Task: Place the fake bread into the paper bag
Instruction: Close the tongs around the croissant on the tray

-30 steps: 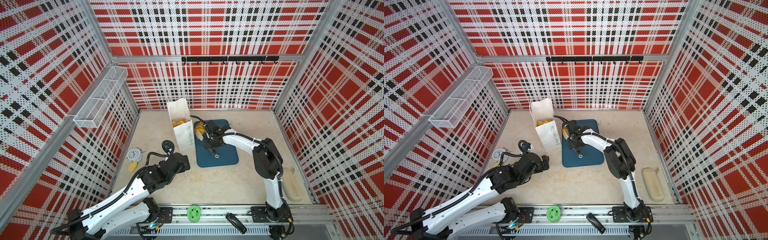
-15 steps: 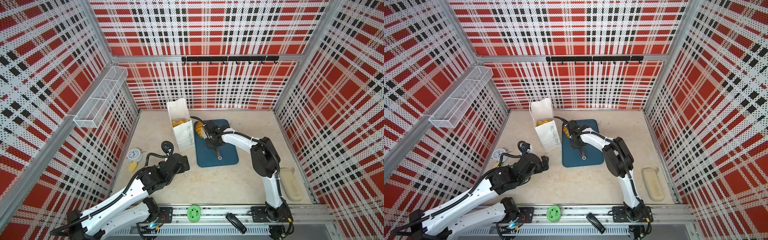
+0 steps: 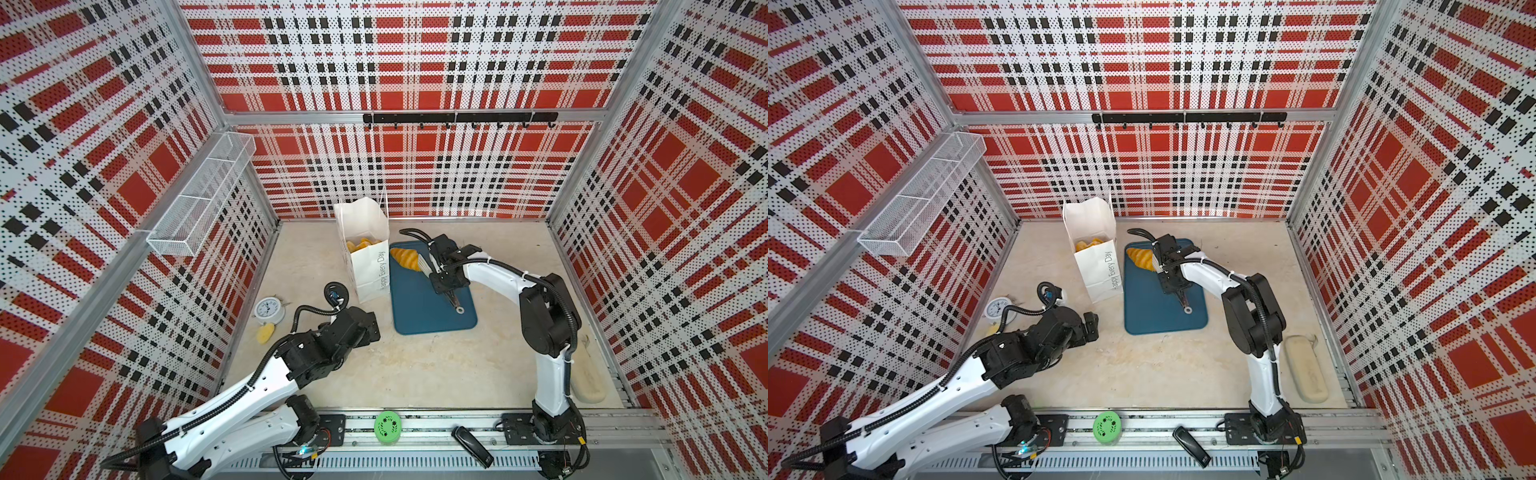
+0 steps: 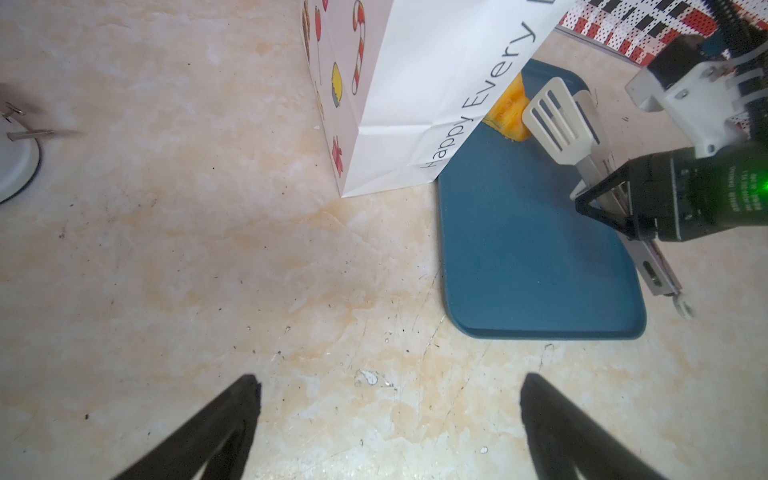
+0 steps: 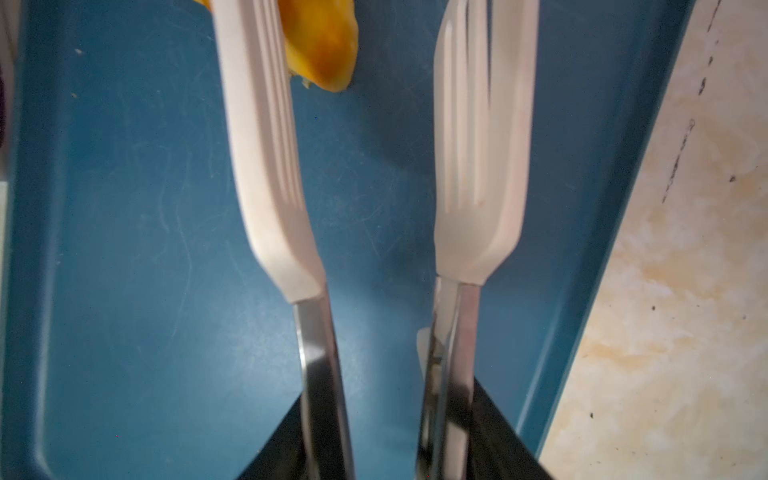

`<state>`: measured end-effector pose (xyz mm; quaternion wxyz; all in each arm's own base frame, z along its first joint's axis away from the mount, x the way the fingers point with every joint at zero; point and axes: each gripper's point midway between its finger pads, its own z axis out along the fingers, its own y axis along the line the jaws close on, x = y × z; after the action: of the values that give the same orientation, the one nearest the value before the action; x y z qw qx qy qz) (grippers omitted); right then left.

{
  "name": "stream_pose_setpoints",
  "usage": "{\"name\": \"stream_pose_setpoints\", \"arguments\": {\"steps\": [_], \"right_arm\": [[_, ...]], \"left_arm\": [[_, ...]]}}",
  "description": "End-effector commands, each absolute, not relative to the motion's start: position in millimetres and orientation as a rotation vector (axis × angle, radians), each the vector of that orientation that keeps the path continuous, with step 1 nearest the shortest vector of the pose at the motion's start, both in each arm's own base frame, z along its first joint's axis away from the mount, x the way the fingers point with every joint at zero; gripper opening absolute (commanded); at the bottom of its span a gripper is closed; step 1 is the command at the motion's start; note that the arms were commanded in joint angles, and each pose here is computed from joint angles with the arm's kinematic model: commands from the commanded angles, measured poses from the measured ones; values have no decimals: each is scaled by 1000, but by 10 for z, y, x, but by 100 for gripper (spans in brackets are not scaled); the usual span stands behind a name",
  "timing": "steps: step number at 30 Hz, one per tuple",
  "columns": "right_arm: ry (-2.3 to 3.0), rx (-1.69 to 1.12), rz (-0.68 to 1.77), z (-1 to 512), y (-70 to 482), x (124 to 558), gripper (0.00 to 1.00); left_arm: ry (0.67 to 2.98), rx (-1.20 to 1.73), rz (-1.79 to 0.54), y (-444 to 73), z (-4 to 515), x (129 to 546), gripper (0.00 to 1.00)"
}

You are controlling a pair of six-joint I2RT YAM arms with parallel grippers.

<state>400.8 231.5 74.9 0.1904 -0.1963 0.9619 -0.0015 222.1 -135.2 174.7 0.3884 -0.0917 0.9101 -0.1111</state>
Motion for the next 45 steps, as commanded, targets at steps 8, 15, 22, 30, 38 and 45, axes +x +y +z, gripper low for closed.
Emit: {"name": "stream_pose_setpoints", "arguments": {"steps": [8,15,22,30,38,45], "right_arm": [[2434,-842,-60,1060,2322,4141,61],[2360,-937,-115,1034,2289,4304,62],[2269,-974,-164,1024,2296,4506,63],[2218,-1084,-138,929,2392,4574,64],[2241,-1168,-104,769,2438,4553,65],[2251,-1165,-99,737,2484,4630,66]], "left_arm": [[2311,-221,-322,-1443,1768,2221,99],[2318,-215,-331,-1504,1749,2227,99],[2326,-190,-337,-1597,1779,2247,99],[2318,-197,-366,-1602,1801,2217,99],[2307,-198,-391,-1590,1834,2193,99],[2324,-189,-382,-1626,1802,2207,99]]}}
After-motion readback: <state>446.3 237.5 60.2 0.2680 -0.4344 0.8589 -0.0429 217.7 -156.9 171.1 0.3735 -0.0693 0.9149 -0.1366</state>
